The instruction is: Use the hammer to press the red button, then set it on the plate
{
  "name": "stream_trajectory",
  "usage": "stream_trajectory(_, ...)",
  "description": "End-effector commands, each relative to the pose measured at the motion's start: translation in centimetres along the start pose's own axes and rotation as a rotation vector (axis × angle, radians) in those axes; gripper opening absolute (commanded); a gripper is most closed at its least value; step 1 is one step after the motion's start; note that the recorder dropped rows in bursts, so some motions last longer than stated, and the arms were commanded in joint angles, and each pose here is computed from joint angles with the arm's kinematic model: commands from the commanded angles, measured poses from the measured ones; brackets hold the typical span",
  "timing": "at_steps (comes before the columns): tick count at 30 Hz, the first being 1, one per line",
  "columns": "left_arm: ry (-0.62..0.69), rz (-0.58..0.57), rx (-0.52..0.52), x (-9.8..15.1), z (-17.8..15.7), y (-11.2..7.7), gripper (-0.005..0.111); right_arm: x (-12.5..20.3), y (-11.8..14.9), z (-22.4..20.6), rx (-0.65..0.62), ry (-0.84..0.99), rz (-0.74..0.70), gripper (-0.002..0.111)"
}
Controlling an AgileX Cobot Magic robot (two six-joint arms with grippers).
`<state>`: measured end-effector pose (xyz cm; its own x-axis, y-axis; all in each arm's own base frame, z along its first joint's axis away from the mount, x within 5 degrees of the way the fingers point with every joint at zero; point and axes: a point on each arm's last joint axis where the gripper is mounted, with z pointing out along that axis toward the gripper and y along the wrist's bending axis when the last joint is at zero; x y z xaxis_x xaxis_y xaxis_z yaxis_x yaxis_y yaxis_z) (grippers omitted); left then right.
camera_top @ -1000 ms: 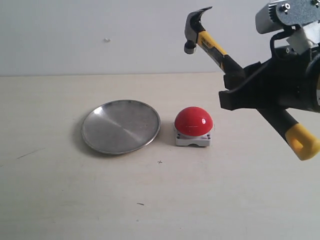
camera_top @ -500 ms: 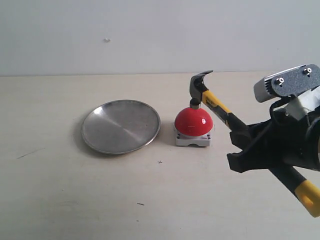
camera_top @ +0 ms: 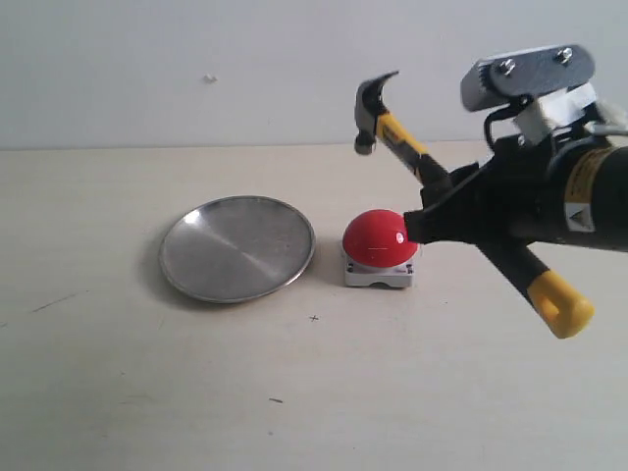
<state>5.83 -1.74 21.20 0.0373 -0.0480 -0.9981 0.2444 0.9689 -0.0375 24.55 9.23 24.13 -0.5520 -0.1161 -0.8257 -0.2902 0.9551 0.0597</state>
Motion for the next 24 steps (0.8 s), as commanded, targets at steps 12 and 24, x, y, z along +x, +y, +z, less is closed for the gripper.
stream_trajectory(12, -0.006, -0.009, -0.006, 0.0, -0.1, 0.1, 0.0, -1.7, 0.9, 2.1, -0.096, -0.096, 0.122, 0.0)
stream_trajectory(24, -0.006, -0.009, -0.006, 0.0, -0.1, 0.1, 0.0, -2.8, 2.9, 4.9, -0.437, -0.329, 0.521, 0.0)
